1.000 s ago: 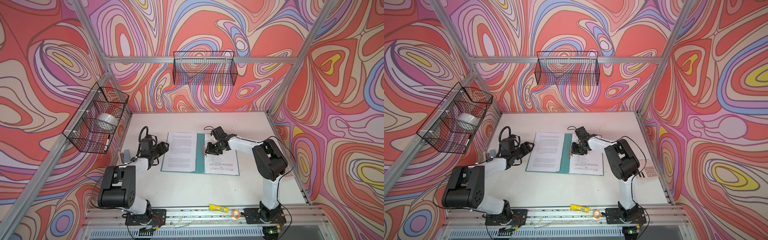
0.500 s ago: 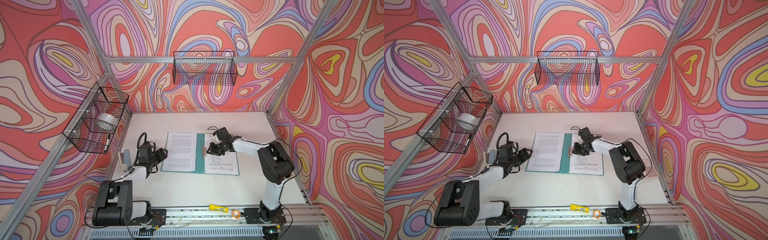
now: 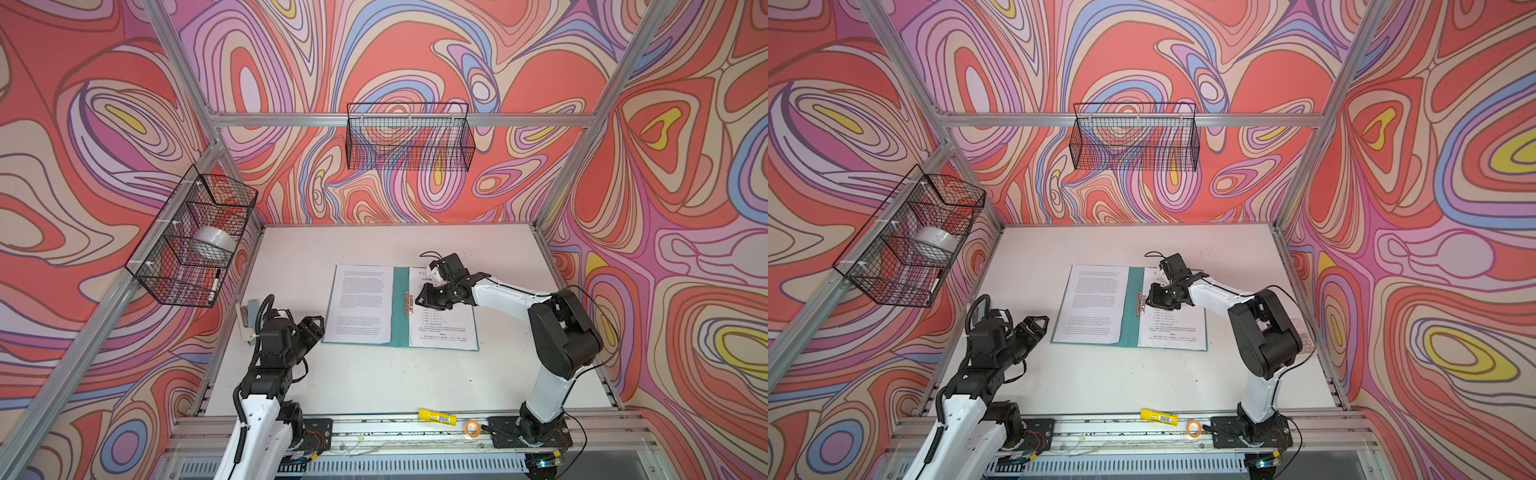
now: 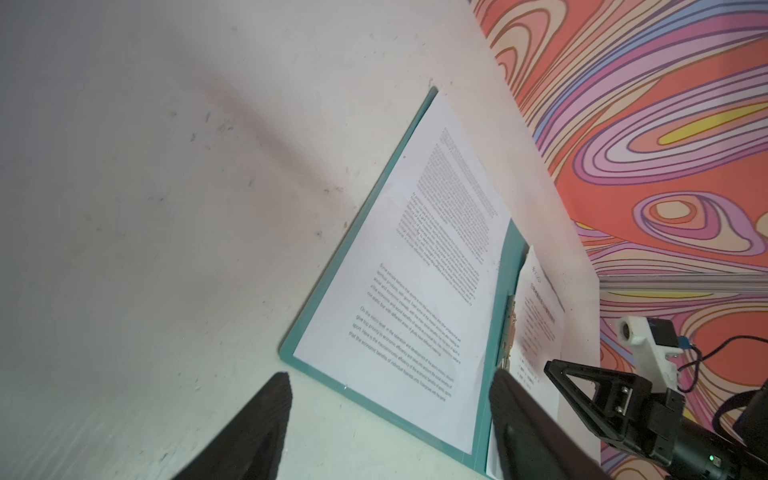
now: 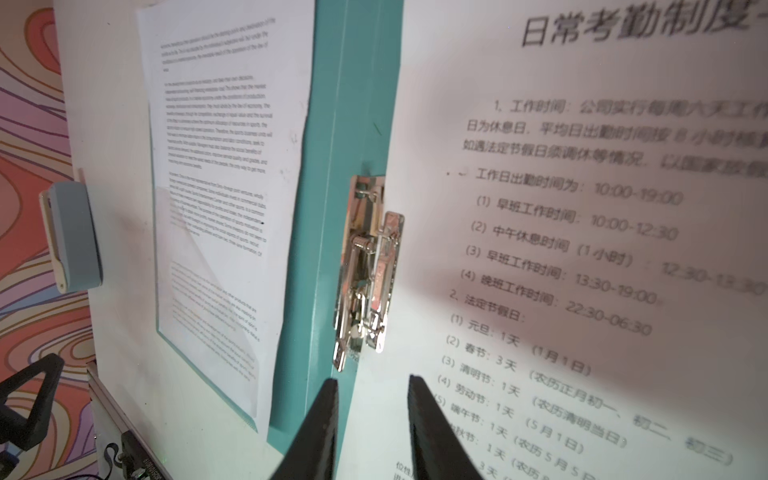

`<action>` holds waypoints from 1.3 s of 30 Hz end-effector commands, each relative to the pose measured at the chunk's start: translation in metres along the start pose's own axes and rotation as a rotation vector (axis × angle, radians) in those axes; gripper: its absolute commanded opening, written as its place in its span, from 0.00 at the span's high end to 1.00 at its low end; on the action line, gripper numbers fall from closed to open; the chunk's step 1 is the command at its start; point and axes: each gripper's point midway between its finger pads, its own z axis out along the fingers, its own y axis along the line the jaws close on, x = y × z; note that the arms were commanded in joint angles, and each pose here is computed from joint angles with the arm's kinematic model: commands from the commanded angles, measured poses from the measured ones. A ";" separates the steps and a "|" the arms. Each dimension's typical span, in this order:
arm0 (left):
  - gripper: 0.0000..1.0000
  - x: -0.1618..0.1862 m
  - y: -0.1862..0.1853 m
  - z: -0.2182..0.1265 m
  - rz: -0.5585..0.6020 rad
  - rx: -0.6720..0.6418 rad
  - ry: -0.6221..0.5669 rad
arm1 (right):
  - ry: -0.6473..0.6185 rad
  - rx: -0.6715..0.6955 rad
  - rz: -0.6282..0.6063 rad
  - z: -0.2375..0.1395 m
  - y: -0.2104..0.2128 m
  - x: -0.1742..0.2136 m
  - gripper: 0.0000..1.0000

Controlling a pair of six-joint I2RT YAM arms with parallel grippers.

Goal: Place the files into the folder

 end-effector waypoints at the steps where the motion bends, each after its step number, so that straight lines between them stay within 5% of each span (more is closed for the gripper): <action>1: 0.24 0.023 0.027 0.012 -0.037 -0.103 0.102 | 0.000 0.001 0.018 0.009 -0.004 -0.002 0.70; 13: 0.24 0.007 0.005 0.064 0.050 -0.036 0.137 | -0.019 -0.053 0.016 0.015 0.017 -0.025 0.67; 21: 0.25 -0.009 -0.002 0.067 0.119 -0.054 0.107 | 0.025 -0.039 0.016 0.036 0.013 -0.018 0.67; 39: 0.27 0.021 0.011 0.080 0.165 -0.040 0.241 | 0.095 -0.046 0.012 0.061 -0.006 0.007 0.68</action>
